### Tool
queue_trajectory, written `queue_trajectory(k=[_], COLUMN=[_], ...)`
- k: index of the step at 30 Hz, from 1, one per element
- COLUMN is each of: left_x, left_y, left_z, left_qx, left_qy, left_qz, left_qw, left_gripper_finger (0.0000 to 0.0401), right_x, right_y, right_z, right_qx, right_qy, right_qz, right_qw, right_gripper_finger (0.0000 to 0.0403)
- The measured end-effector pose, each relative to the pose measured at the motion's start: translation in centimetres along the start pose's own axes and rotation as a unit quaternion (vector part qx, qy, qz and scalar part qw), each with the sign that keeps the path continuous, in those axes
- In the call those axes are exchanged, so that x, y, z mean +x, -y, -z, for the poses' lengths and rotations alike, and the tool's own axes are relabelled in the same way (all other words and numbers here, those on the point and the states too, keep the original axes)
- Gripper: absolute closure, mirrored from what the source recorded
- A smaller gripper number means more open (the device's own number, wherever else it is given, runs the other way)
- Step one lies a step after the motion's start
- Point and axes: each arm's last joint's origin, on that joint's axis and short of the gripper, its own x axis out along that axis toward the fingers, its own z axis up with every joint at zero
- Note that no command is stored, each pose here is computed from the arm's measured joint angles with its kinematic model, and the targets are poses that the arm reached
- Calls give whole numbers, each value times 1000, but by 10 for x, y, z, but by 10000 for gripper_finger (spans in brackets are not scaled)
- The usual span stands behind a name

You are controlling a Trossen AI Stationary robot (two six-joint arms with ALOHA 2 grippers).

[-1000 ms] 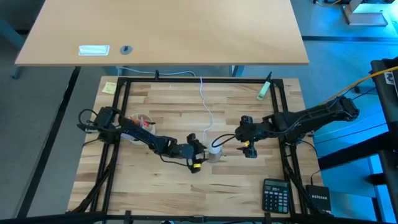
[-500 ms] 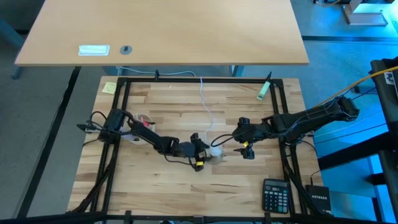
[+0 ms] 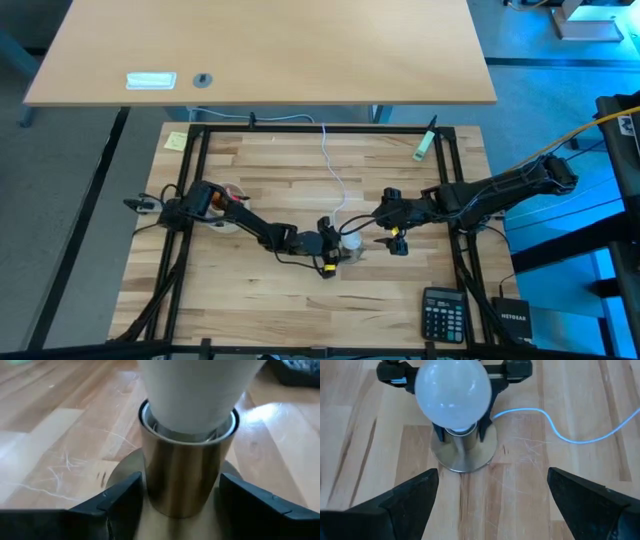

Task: Screw lightbulb
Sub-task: Remove the lightbulb from the lamp

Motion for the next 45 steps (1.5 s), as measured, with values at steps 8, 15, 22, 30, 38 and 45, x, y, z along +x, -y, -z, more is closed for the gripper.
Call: queue_trajectory(k=[8,15,22,30,38,45], left_x=[0,-2,-14,-28,-27,-26], left_y=[-1,-2,-11,-23,-21,-21], left_z=[-1,-4,-20,-35,-47,-47], left_qx=[4,-8,-20,-38,-47,-47], left_qy=[-1,-9,-53,-85,-72,-78], left_qz=[-2,-4,-21,-60,-73,-74], left_qw=[1000,1000,998,994,994,993], left_gripper_finger=[240,246,246,246,246,246], right_x=[0,0,0,-20,18,30], right_y=[0,0,-3,-2,9,15], right_z=[0,0,-5,-41,-57,-58], right_qx=[0,1,14,40,128,173], right_qy=[-1,1,19,102,79,63], right_qz=[-4,-3,-45,-10,22,23], right_qw=[1000,1000,999,994,988,983], right_gripper_finger=[27,27,27,27,27,35])
